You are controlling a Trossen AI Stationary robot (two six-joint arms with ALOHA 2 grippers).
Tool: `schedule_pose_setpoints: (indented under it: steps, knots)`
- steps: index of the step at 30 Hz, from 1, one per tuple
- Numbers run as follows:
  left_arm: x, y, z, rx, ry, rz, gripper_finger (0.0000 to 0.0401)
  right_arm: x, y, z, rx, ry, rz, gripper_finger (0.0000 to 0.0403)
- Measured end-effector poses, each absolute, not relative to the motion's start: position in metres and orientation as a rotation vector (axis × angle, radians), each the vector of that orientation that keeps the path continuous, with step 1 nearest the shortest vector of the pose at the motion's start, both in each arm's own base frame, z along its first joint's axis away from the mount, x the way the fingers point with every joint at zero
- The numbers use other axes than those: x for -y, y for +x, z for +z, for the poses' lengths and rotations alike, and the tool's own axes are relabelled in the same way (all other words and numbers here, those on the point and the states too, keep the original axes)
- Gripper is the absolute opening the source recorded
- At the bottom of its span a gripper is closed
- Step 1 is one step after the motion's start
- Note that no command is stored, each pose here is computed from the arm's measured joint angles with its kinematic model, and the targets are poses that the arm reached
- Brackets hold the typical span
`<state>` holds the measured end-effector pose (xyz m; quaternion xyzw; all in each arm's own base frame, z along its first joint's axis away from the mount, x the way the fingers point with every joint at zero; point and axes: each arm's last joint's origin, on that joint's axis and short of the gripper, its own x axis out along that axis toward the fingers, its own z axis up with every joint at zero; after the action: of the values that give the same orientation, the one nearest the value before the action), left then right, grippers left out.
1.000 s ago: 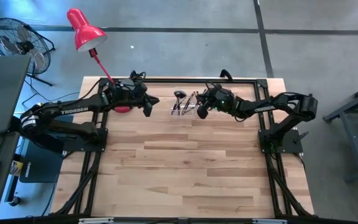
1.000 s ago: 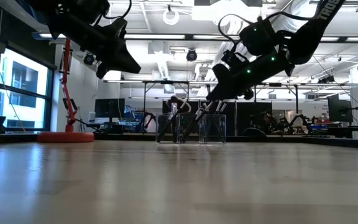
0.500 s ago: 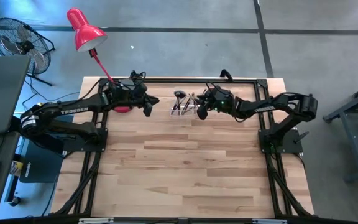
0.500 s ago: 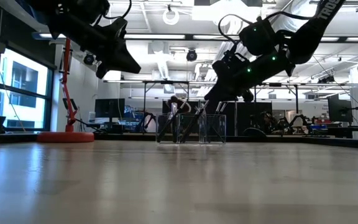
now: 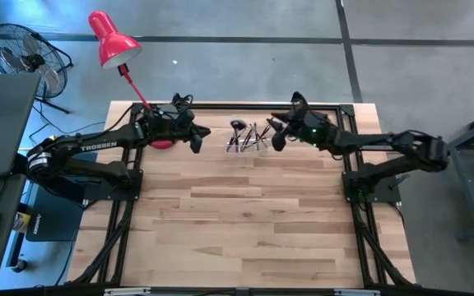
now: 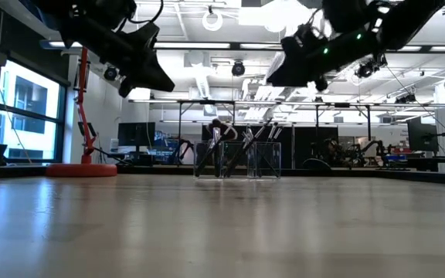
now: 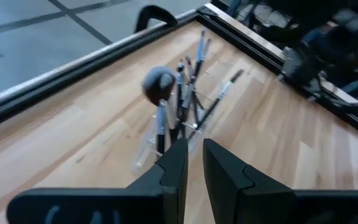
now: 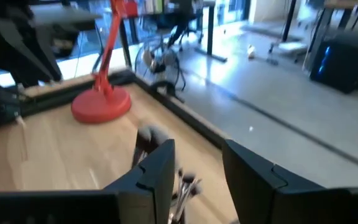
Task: Put items in baskets/containers
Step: Return to Home Position
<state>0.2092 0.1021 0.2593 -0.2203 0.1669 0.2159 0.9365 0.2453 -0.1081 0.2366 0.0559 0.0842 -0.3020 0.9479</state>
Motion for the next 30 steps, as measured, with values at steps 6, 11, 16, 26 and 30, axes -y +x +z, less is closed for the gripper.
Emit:
schedule_pose_setpoints:
  steps: [6, 11, 16, 26, 30]
  knots:
    - [-0.102, 0.208, 0.259, -0.347, -0.445, 0.469, 0.0048, 0.098, 0.228, 0.262, -0.113, 0.073, -0.585, 0.0129]
    - [-0.093, 0.212, 0.262, -0.335, -0.424, 0.433, 0.0036, 0.082, 0.222, 0.269, -0.135, 0.038, -0.526, 0.012]
    - [-0.068, 0.221, 0.263, -0.35, -0.337, 0.356, 0.0006, 0.059, 0.228, 0.262, -0.21, 0.045, -0.408, 0.0057]
    - [-0.018, 0.228, 0.257, -0.442, -0.209, 0.247, 0.0001, 0.016, 0.234, 0.249, -0.338, -0.002, -0.22, 0.0005]
    - [-0.001, 0.222, 0.247, -0.465, -0.176, 0.222, 0.0001, 0.002, 0.231, 0.241, -0.427, -0.016, -0.162, 0.0006]
